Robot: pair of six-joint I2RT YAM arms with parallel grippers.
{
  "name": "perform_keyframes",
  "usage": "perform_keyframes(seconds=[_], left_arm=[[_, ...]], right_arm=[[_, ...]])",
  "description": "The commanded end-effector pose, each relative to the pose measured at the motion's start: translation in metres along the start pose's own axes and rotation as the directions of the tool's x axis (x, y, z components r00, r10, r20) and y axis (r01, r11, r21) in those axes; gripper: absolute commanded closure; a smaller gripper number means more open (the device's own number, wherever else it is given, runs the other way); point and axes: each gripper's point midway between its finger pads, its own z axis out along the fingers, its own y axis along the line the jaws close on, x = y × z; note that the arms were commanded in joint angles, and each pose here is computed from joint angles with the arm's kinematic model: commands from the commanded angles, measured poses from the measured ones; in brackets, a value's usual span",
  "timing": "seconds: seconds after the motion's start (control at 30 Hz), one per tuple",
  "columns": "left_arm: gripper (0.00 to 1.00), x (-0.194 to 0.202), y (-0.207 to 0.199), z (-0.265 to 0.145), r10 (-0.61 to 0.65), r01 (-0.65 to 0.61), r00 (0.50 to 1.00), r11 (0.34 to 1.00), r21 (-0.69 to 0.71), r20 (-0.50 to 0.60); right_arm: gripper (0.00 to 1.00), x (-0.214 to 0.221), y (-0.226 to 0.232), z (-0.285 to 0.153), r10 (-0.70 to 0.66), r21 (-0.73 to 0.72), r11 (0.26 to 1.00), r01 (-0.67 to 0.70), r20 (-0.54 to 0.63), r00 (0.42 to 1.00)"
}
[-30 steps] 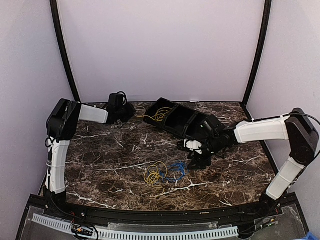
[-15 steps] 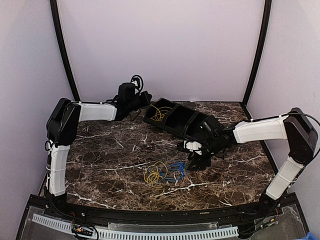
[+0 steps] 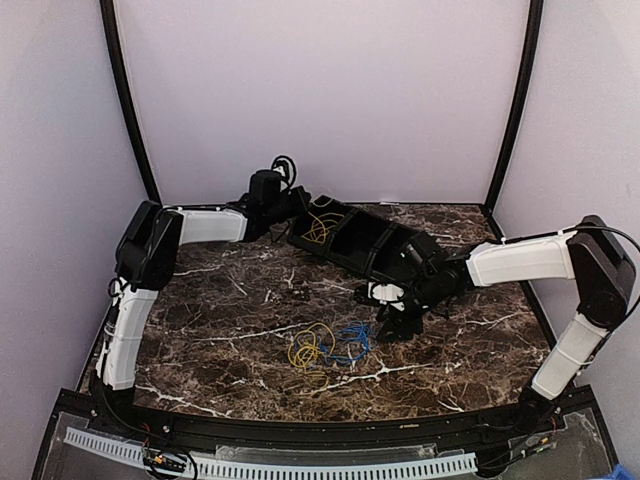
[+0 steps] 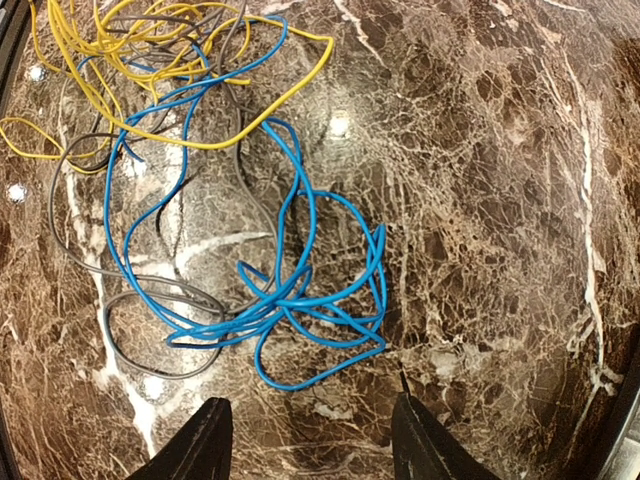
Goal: Untangle the cables
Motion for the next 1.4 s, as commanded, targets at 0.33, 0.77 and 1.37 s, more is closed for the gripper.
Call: perform_keyframes(seconds=[0.33,0.77,1.37], left_arm=[[0.98,0.033,0.01,0.029,0.018,-0.019,0.996,1.0,-0.016,-0.086],[0.56,-0.015,-0.016,-0.021,0.083,-0.087,0.995,0.993,-0.076,-0.054],[0.62,-0.049,-0.078,-0.163,0.362,-0.362,0.931,0.932,0.023,-0.046]], right_arm=[[0.44,-0.007,-0.006,-0.003,-0.013,0.012,1.0,0.013,0.013,1.0],[0.43,-0.009,-0.009,-0.01,-0.02,0.041,0.999,0.019,0.01,1.0],[0.39,-0.078,-0.024,-0.141,-0.164,0.398,0.914,0.08,0.182,0.97]])
